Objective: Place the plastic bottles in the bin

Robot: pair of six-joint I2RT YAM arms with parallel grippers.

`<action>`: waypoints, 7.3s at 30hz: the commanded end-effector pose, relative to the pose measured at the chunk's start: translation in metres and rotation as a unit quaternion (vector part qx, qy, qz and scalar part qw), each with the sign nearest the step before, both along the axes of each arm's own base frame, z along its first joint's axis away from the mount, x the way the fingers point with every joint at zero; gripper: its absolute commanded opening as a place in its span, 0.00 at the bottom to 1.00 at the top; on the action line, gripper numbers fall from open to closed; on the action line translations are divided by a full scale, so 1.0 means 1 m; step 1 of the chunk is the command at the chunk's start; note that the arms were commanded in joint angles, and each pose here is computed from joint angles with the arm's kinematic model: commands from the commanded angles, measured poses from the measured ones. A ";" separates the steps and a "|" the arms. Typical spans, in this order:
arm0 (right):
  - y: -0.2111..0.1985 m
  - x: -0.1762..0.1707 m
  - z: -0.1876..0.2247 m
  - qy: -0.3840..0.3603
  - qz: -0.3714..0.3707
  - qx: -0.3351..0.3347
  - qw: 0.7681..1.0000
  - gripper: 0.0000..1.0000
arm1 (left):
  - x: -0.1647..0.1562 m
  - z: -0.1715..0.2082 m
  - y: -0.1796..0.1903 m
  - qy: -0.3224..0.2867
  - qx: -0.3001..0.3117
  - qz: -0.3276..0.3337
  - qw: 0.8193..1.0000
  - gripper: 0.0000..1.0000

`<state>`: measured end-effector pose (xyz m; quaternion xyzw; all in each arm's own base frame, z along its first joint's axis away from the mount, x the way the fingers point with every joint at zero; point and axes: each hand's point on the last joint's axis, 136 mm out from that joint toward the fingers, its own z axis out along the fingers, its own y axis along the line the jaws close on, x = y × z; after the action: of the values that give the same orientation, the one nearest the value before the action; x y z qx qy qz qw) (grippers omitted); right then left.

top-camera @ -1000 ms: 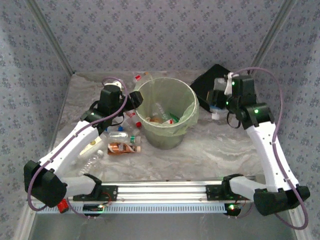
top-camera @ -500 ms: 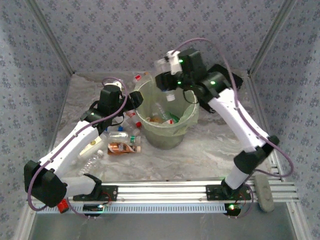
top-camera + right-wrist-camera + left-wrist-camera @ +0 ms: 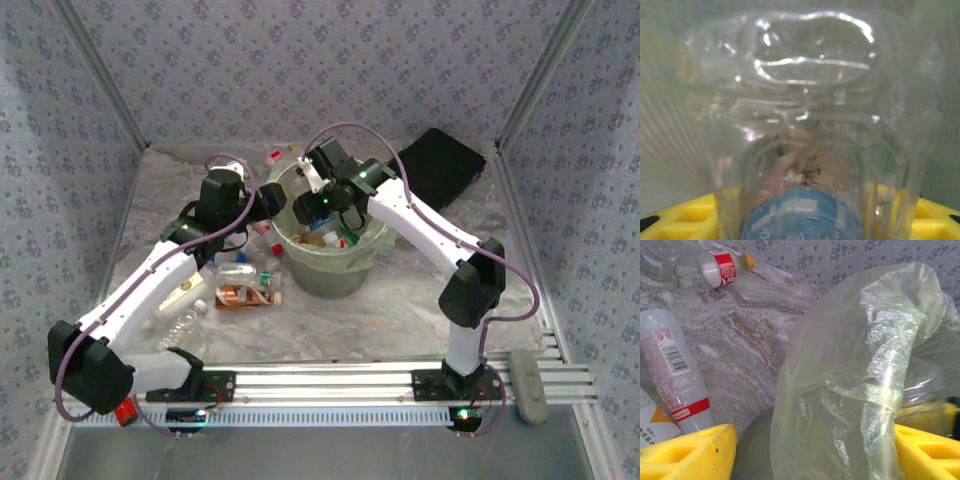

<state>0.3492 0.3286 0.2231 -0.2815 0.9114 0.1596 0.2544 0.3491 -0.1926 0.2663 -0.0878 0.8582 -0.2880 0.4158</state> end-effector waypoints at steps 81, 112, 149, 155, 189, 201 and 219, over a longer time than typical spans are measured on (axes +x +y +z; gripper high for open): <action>-0.189 -0.044 0.120 -0.094 -0.182 0.140 0.969 1.00 | 0.137 0.039 0.090 -0.039 0.112 -0.070 0.990 0.92; -0.204 -0.099 0.074 0.043 -0.232 0.245 0.940 1.00 | 0.283 -0.169 0.033 0.076 0.196 -0.140 0.967 0.92; -0.215 -0.112 0.081 0.012 -0.249 0.243 0.937 1.00 | 0.262 -0.099 0.047 0.064 0.182 -0.117 0.974 0.55; -0.213 -0.105 0.083 0.005 -0.247 0.248 0.937 1.00 | 0.236 -0.023 0.080 0.006 0.177 -0.089 0.980 0.55; -0.220 -0.063 0.070 -0.026 -0.265 0.235 0.935 0.99 | -0.047 0.040 -0.113 -0.051 0.290 -0.369 0.882 0.39; -0.222 -0.062 0.066 -0.024 -0.263 0.231 0.936 0.99 | -0.061 -0.001 -0.130 0.001 0.305 -0.404 0.862 0.73; -0.216 -0.056 0.067 -0.019 -0.254 0.240 0.937 0.99 | -0.061 0.030 -0.126 -0.039 0.288 -0.387 0.875 0.91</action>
<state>0.2907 0.1109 0.2848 0.0371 0.8861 0.2942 0.3562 0.2890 -0.3224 0.2603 0.3926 0.8665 -0.1561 0.2660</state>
